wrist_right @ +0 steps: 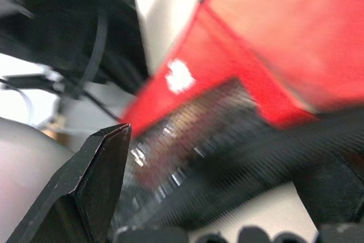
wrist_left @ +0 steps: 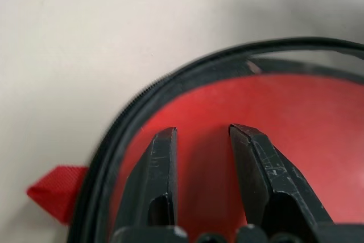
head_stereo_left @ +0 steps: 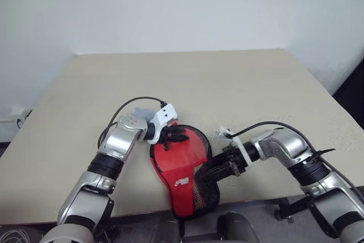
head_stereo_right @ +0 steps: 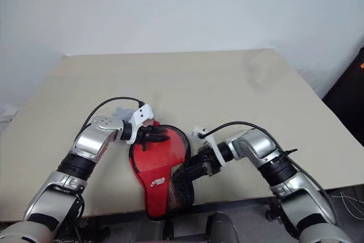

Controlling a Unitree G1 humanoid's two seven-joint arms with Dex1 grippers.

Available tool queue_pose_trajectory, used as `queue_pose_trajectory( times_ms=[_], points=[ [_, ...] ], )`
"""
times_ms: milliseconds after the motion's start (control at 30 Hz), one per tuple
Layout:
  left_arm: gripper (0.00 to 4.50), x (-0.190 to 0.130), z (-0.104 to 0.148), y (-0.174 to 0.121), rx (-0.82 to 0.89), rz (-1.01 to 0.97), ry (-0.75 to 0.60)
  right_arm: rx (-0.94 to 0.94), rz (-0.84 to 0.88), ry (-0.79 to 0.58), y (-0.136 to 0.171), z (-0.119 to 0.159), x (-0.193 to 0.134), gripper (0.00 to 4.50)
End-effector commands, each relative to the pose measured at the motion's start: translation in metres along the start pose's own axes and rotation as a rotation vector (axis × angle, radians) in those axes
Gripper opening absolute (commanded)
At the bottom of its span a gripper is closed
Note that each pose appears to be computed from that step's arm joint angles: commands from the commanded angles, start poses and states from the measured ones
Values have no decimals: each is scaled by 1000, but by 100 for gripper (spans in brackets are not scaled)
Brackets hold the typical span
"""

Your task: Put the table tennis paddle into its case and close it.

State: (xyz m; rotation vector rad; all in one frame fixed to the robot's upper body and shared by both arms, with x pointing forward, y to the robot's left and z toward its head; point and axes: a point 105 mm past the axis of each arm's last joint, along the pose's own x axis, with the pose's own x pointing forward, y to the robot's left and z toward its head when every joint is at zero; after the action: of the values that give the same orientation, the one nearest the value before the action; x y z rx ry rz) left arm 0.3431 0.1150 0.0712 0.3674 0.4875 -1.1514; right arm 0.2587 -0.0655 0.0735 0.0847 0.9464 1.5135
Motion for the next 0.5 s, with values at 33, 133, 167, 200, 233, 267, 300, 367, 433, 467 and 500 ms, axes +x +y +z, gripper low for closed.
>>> queue_pose_trajectory(
  times_ms=[33,133,167,200,233,267,300,367,433,467,500],
  points=[
    [142,-12,6,-3,43,-10,-8,-130,-2,-32,4,17,-20,447],
    [142,-22,6,-2,41,-4,-9,-192,-4,-72,6,30,-37,447],
    [142,-25,6,-2,42,-2,-11,-205,-7,-84,6,34,-41,447],
    [142,-27,7,-2,42,2,-13,-216,-11,-94,6,37,-44,447],
    [142,-30,7,-2,43,4,-17,-229,-32,-116,2,43,-48,447],
    [142,-33,8,-2,44,4,-19,-235,-58,-143,-2,49,-51,447],
    [142,-36,8,-4,45,0,-21,-233,-82,-172,-7,56,-54,447],
    [142,-44,12,-12,52,-27,-35,-218,-156,-262,-20,76,-62,447],
    [142,-55,13,-22,61,-58,-40,-215,-232,-344,-33,95,-69,447],
    [142,-58,13,-26,62,-68,-35,-218,-257,-366,-38,101,-70,447],
    [142,-61,10,-32,69,-79,-21,-228,-283,-395,-42,108,-71,447]
  ],
)
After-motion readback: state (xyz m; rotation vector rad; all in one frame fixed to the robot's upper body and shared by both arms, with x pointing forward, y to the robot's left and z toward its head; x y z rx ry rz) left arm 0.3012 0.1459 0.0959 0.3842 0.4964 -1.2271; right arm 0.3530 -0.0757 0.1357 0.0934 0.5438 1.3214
